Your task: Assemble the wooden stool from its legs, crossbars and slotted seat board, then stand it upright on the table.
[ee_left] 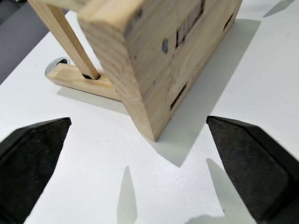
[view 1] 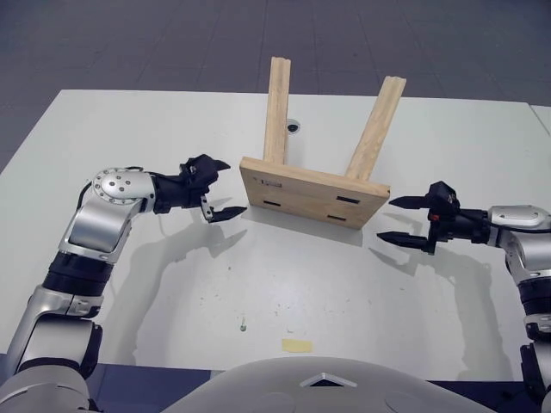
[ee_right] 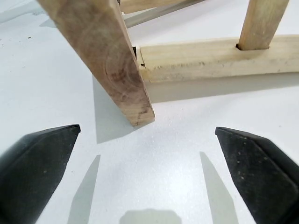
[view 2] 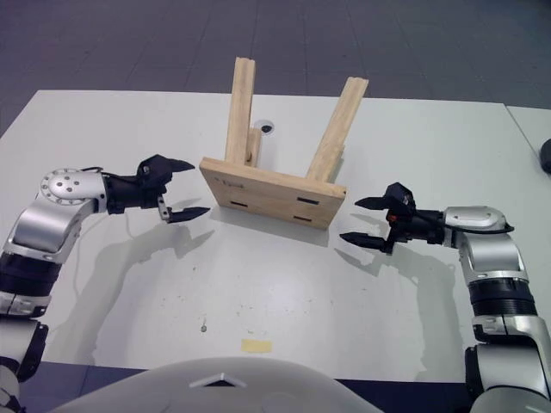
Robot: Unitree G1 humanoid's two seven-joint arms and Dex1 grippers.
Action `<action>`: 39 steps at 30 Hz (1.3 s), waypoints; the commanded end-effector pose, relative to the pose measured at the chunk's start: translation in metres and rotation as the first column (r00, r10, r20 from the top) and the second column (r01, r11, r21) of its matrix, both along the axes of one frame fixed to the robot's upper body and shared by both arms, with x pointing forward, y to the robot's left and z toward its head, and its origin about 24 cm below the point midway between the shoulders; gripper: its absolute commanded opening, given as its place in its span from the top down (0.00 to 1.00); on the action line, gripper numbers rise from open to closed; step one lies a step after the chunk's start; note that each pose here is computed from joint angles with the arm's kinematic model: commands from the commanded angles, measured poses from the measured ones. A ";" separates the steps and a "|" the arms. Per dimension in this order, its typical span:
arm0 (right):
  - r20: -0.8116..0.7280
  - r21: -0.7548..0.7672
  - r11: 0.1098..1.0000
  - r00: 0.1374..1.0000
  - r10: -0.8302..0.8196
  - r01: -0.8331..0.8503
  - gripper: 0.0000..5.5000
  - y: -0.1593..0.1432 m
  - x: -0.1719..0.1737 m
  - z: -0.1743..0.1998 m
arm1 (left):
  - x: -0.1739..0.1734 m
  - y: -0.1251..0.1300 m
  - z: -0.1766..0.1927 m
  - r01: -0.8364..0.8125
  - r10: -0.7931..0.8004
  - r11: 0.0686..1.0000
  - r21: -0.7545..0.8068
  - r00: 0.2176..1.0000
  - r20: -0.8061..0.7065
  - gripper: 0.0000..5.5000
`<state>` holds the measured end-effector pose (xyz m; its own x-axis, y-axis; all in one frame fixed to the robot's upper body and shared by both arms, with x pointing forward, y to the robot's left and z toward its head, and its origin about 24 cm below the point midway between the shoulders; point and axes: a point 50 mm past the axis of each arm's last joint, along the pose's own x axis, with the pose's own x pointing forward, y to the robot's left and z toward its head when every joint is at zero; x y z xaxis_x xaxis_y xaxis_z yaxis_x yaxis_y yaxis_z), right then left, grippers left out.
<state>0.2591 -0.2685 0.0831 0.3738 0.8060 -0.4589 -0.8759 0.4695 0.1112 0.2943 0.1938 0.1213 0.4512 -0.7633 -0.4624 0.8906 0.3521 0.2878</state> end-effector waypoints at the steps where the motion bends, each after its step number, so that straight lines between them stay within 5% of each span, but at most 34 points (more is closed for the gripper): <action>1: 0.059 0.070 0.997 0.998 0.015 -0.020 0.02 0.019 0.006 0.006 | 0.005 -0.005 -0.007 0.035 -0.035 0.999 0.010 0.999 -0.036 0.05; 11: 0.016 0.069 0.995 0.997 0.070 -0.071 0.26 0.037 0.001 -0.011 | 0.016 -0.039 -0.015 0.088 -0.091 0.994 -0.068 0.994 -0.052 0.35; 18: -0.010 0.086 0.993 0.997 0.081 -0.080 0.46 0.044 -0.001 -0.015 | 0.002 -0.037 -0.021 0.148 -0.154 0.987 -0.054 0.980 -0.124 0.56; 23: -0.132 0.269 0.962 0.989 0.071 -0.034 0.59 0.045 -0.001 0.003 | -0.029 -0.038 -0.010 0.126 -0.210 0.955 -0.267 0.927 -0.311 0.63; 28: -0.241 0.676 0.736 0.956 0.167 0.042 0.60 0.055 -0.008 0.055 | -0.064 -0.043 0.027 0.001 -0.294 0.823 -0.569 0.857 -0.424 0.64; 31: -0.181 0.819 0.573 0.962 0.203 0.033 0.60 0.067 -0.009 0.083 | -0.063 -0.049 0.057 -0.104 -0.297 0.651 -0.752 0.876 -0.379 0.64; 35: -0.107 0.920 0.389 0.987 0.119 0.052 0.60 0.084 0.003 0.121 | -0.049 -0.053 0.083 -0.238 -0.158 0.493 -0.837 0.921 -0.355 0.65; 39: -0.171 0.926 0.333 0.984 -0.046 0.177 0.55 0.099 0.024 0.140 | -0.022 -0.051 0.094 -0.451 0.042 0.368 -0.813 0.882 -0.470 0.65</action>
